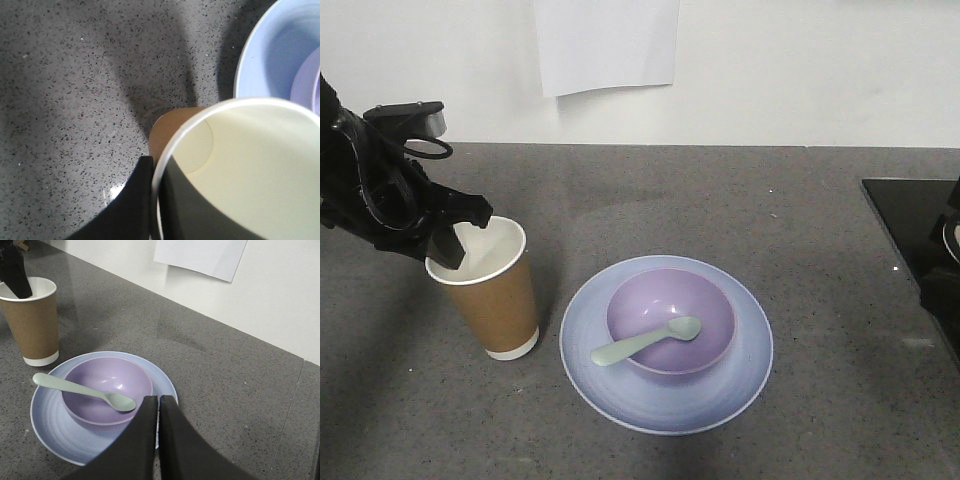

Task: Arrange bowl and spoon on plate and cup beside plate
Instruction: 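Lower the paper cup onto the counter beside the plate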

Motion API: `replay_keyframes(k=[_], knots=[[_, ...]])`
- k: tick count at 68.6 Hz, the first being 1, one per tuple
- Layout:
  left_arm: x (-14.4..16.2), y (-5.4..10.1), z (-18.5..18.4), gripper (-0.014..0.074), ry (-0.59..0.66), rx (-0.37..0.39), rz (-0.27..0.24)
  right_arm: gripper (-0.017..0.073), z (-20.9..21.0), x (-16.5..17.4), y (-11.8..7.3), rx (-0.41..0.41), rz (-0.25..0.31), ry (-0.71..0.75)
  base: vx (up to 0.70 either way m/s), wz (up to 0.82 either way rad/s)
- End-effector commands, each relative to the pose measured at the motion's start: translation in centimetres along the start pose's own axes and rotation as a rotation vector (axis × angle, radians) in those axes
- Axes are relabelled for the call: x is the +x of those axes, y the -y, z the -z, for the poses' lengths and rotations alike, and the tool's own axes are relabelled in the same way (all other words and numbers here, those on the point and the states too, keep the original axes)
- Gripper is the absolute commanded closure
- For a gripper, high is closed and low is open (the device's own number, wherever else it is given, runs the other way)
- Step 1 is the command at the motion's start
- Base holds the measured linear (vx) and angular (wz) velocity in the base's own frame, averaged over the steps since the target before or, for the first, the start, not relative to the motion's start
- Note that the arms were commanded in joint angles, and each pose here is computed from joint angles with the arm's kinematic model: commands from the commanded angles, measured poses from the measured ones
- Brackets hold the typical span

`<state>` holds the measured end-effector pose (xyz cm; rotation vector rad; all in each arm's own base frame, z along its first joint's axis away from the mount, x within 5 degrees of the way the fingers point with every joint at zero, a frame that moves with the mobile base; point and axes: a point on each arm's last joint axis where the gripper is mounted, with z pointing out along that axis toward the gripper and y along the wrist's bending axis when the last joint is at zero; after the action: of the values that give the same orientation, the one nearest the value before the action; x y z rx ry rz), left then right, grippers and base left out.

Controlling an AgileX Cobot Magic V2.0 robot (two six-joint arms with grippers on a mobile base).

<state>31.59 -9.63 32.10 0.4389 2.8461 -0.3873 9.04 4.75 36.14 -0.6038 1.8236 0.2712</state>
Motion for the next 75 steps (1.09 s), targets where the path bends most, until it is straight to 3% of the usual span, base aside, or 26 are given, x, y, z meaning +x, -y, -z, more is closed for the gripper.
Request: replay_keyframes(k=[1, 38, 75], knots=[[-0.24, 0.79, 0.69, 0.0601, 0.026, 0.043, 0.000, 0.0561, 0.31, -1.13, 0.31, 0.031, -0.003, 0.077, 0.00, 0.00], [-0.31, 0.72, 0.51, 0.0574, 0.022, 0.041, -0.016, 0.0561, 0.31, -1.11, 0.30, 0.029, -0.002, 0.074, 0.00, 0.00], [-0.32, 1.05, 0.64, 0.0314, 0.030, 0.074, -0.017, 0.0561, 0.31, -1.11, 0.30, 0.029, -0.002, 0.074, 0.00, 0.00]])
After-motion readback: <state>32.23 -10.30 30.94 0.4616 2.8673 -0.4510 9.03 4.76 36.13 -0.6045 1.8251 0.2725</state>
